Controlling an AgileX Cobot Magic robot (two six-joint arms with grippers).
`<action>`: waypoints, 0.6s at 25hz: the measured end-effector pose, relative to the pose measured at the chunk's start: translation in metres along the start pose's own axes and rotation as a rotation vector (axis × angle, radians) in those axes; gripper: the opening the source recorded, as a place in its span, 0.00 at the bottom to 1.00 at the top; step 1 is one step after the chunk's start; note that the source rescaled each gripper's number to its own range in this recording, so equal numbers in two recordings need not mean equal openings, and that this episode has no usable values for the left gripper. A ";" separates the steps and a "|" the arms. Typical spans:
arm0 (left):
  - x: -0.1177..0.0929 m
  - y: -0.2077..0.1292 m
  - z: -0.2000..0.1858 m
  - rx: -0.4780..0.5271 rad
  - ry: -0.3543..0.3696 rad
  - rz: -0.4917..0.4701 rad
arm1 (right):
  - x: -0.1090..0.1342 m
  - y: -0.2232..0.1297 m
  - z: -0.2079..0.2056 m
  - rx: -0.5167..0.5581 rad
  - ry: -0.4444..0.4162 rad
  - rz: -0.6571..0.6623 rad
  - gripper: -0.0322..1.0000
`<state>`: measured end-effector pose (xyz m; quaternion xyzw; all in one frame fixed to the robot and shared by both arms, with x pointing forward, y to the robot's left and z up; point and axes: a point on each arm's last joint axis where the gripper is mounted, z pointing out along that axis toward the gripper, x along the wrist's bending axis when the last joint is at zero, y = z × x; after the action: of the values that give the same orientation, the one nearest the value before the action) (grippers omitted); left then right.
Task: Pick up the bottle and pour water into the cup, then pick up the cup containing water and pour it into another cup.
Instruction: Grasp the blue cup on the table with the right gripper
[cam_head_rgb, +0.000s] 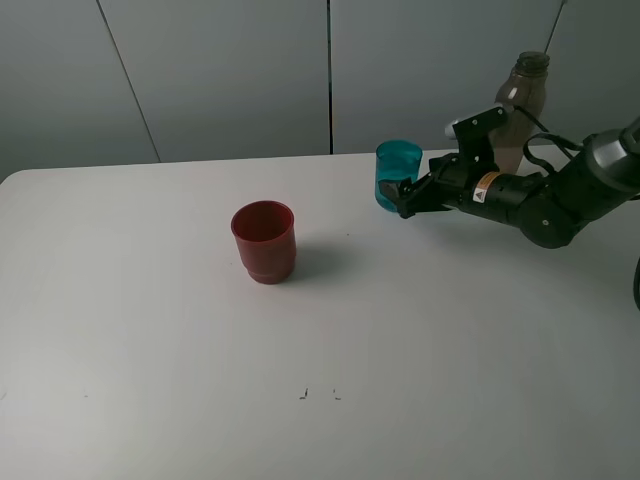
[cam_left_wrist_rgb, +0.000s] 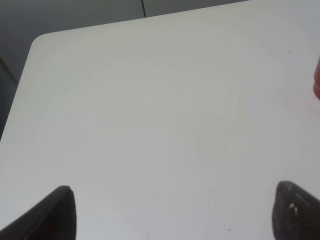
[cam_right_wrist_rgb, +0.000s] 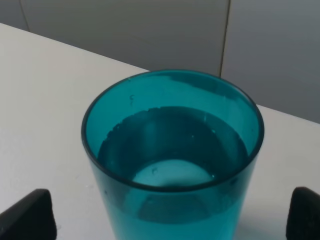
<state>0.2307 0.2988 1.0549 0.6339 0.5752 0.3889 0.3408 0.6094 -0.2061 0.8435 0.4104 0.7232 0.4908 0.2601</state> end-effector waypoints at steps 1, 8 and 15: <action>0.000 0.000 0.000 0.000 0.000 0.000 | 0.000 0.000 0.000 0.000 0.001 -0.001 1.00; 0.000 0.000 0.000 0.000 0.000 0.000 | 0.000 0.000 0.000 -0.001 -0.004 -0.013 1.00; 0.000 0.000 0.000 0.000 0.000 0.000 | -0.002 0.001 0.000 -0.005 -0.026 -0.020 1.00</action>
<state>0.2307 0.2988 1.0549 0.6339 0.5752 0.3889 0.3408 0.6107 -0.2076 0.8439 0.4089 0.7225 0.4847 0.2755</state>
